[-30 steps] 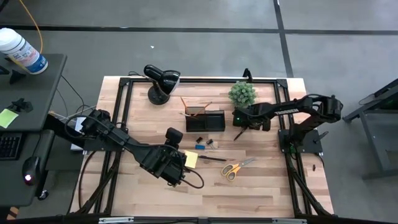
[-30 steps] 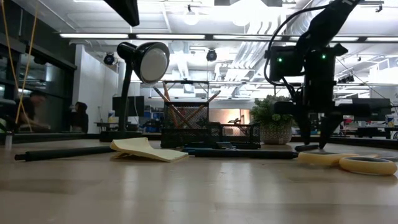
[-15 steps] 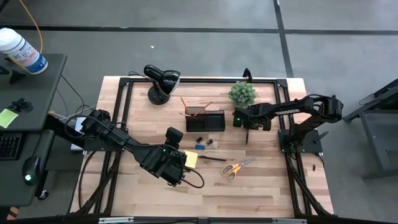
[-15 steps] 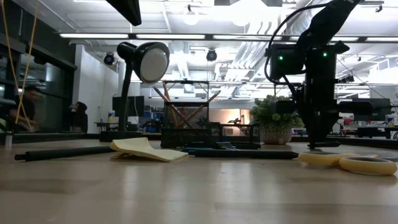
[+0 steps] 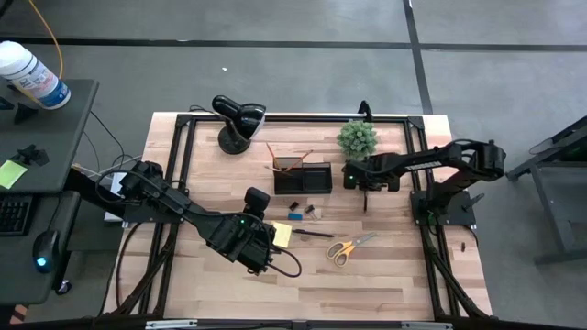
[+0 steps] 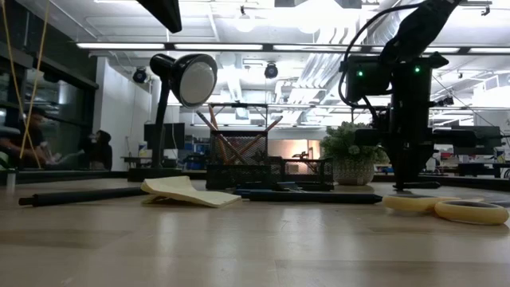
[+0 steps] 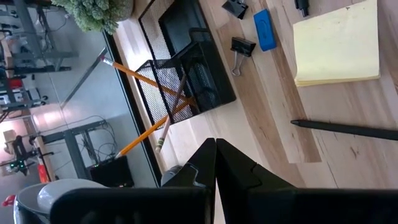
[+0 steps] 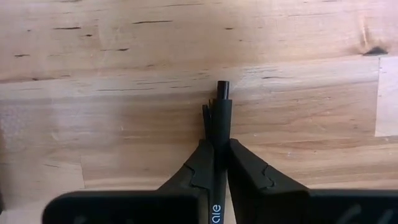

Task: Pick and place office supplies into organizer
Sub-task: Put the top black pen into the black desk organizer, then put the right black pen into the black desk organizer

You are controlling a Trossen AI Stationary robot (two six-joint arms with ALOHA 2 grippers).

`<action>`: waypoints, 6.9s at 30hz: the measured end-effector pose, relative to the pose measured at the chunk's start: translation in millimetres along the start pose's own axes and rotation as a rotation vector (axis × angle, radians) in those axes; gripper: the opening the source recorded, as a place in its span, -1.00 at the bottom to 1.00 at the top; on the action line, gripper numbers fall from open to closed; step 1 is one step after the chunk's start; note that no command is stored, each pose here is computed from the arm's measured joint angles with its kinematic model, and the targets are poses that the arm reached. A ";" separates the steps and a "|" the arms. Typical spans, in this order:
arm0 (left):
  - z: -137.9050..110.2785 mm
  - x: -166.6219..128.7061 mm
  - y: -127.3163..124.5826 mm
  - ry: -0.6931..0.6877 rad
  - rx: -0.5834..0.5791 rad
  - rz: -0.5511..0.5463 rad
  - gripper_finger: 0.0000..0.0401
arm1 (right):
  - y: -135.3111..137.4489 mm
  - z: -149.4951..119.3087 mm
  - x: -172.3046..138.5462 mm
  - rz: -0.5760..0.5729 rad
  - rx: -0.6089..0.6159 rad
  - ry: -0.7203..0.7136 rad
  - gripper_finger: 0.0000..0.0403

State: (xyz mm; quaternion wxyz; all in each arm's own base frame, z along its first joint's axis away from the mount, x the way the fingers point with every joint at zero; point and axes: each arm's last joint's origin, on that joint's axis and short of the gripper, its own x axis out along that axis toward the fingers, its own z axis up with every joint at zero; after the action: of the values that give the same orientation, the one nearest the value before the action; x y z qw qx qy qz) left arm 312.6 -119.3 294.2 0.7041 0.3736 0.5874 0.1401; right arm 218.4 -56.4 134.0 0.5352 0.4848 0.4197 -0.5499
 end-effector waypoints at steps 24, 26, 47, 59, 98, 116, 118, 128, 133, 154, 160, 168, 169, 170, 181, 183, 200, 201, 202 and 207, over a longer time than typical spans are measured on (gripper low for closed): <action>-13.9 5.4 13.0 0.109 -0.057 0.017 -1.00 | 96.2 -1.4 -126.3 0.445 -0.358 -0.376 -0.87; -16.9 1.8 16.3 0.096 -0.073 0.014 -1.00 | 108.8 0.4 -146.0 0.550 -0.397 -0.470 -0.86; -49.4 -29.5 48.6 -0.019 -0.185 0.056 -1.00 | 190.4 9.4 -113.6 0.683 -0.549 -0.944 -0.86; -50.5 -30.4 48.8 -0.019 -0.182 0.030 -1.00 | 203.2 5.2 -77.2 0.596 -0.711 -0.948 -0.82; -50.2 -30.2 49.0 -0.020 -0.181 0.047 -1.00 | 162.3 2.9 -135.8 0.749 -1.067 -0.683 -0.66; -50.1 -30.2 50.9 -0.026 -0.181 0.113 -1.00 | 130.6 -94.4 -129.6 0.735 -1.422 -0.211 -0.66; -50.1 -29.8 50.4 -0.024 -0.180 0.105 -1.00 | 133.6 -101.6 -120.5 0.716 -1.421 -0.183 -0.66; -56.3 -8.7 25.6 0.075 -0.132 -0.012 -1.00 | 147.0 -136.1 -71.2 0.635 -1.467 -0.099 -0.66; -68.2 -11.1 11.9 0.076 -0.133 -0.028 -1.00 | 149.4 -144.1 -52.2 0.586 -1.527 -0.096 -0.64; -96.1 -37.7 -1.8 -0.061 -0.259 -0.039 -1.00 | 159.2 -133.8 -20.0 0.486 -1.532 -0.147 -0.51; -95.8 -37.7 -1.8 -0.063 -0.261 -0.040 -1.00 | 160.2 -134.6 -15.6 0.497 -1.533 -0.123 -0.51; -95.7 -37.4 -1.6 -0.062 -0.260 -0.039 -1.00 | 161.1 -135.2 -17.2 0.522 -1.496 -0.102 -0.51; -95.7 -37.3 -1.6 -0.062 -0.260 -0.039 -1.00 | 161.2 -135.6 -17.5 0.528 -1.498 -0.098 -0.51; -95.7 -37.3 -1.6 -0.062 -0.260 -0.039 -1.00 | 161.3 -136.7 -17.9 0.535 -1.499 -0.097 -0.51; -95.5 -37.3 -1.2 -0.067 -0.260 -0.024 -1.00 | 160.1 -145.8 -20.4 0.568 -1.501 -0.076 -0.51; -95.5 -37.3 -1.1 -0.068 -0.260 -0.019 -1.00 | 159.0 -149.7 -21.3 0.572 -1.506 -0.072 -0.51; -95.4 -37.3 -0.6 -0.074 -0.263 -0.002 -1.00 | 157.0 -159.6 -24.5 0.624 -1.524 -0.017 -0.51; -95.4 -37.3 -0.6 -0.074 -0.264 -0.002 -1.00 | 157.0 -159.8 -24.6 0.630 -1.526 -0.009 -0.51; -95.4 -37.3 -0.6 -0.074 -0.264 -0.002 -1.00 | 156.9 -160.1 -24.6 0.636 -1.528 0.000 -0.51; -95.4 -37.3 -0.6 -0.074 -0.264 -0.002 -1.00 | 156.7 -160.6 -24.8 0.647 -1.539 0.015 -0.51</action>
State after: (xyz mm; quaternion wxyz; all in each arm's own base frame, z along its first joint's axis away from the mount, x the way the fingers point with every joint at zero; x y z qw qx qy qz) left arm 213.5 -108.9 317.8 0.7685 0.2818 0.5380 0.2015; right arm 386.8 93.8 138.8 0.8456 0.0840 0.5219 0.0744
